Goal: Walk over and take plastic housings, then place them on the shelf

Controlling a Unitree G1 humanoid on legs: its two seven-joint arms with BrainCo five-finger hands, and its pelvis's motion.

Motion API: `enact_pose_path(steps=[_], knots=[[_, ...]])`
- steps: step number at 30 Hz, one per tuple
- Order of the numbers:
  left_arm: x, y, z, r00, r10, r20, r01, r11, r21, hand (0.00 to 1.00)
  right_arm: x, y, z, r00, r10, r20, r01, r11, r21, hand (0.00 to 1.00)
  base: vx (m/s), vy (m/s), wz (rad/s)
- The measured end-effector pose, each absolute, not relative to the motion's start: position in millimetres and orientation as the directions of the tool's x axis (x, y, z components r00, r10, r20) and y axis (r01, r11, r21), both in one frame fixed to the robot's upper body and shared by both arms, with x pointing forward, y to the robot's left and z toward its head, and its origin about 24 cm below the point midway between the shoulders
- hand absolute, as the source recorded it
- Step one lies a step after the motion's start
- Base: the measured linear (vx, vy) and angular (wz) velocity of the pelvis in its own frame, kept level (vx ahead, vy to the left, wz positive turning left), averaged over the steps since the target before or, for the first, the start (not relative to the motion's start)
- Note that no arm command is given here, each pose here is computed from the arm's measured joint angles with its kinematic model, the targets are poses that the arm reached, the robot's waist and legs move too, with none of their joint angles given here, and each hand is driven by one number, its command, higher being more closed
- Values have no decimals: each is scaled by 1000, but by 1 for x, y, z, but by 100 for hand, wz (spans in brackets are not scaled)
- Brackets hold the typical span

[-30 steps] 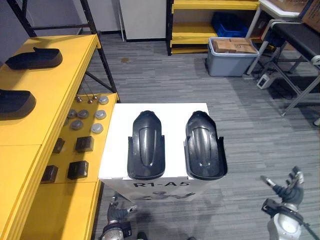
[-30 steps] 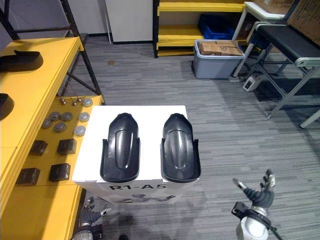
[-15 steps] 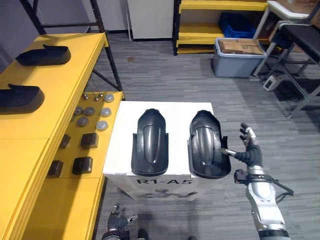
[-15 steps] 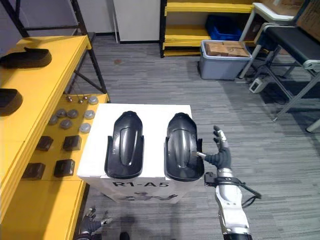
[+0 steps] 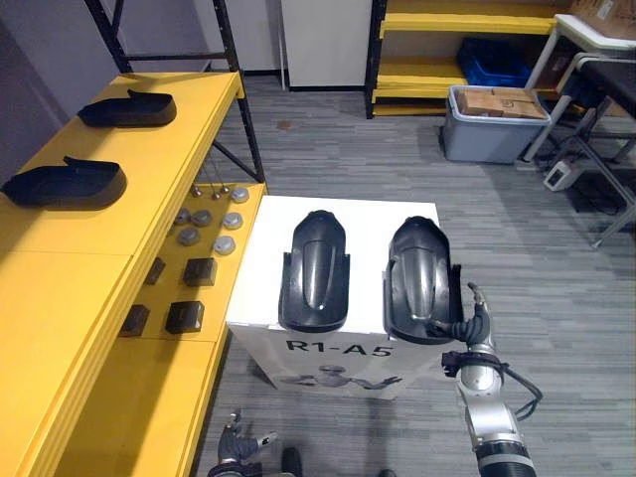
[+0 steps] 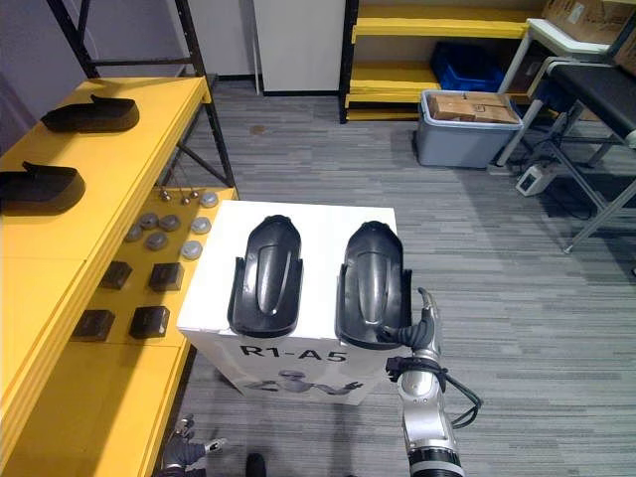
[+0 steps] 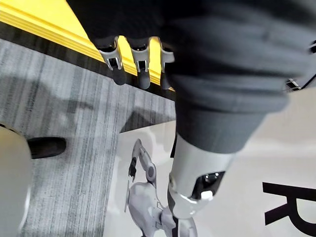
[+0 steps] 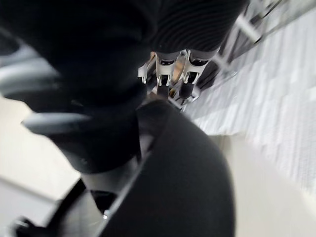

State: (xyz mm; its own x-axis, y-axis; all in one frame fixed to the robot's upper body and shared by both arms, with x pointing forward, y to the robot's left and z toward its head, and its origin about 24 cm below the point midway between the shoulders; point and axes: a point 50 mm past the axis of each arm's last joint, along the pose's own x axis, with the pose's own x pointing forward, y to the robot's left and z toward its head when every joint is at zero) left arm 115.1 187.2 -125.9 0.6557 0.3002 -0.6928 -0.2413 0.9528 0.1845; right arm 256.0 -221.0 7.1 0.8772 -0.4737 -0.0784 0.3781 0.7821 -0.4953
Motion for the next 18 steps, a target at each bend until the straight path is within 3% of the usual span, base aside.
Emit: enact_pose_path(steps=[8,9,18], knots=[[116,186,-126,656,301,-692,-244,952,183,0,252,-224,0,850,-519,-96,414,768,-488,0,6,1,0],[116,186,-126,657,301,-691,-244,952,183,0,252,-224,1,848,-521,-98,420,773,-475,100,47,-4,2],[116,183,-127,655,283,-700,-226,958,175,0,256,-225,-7,847,-495,-192,435,855,-283,100,10,0,0]])
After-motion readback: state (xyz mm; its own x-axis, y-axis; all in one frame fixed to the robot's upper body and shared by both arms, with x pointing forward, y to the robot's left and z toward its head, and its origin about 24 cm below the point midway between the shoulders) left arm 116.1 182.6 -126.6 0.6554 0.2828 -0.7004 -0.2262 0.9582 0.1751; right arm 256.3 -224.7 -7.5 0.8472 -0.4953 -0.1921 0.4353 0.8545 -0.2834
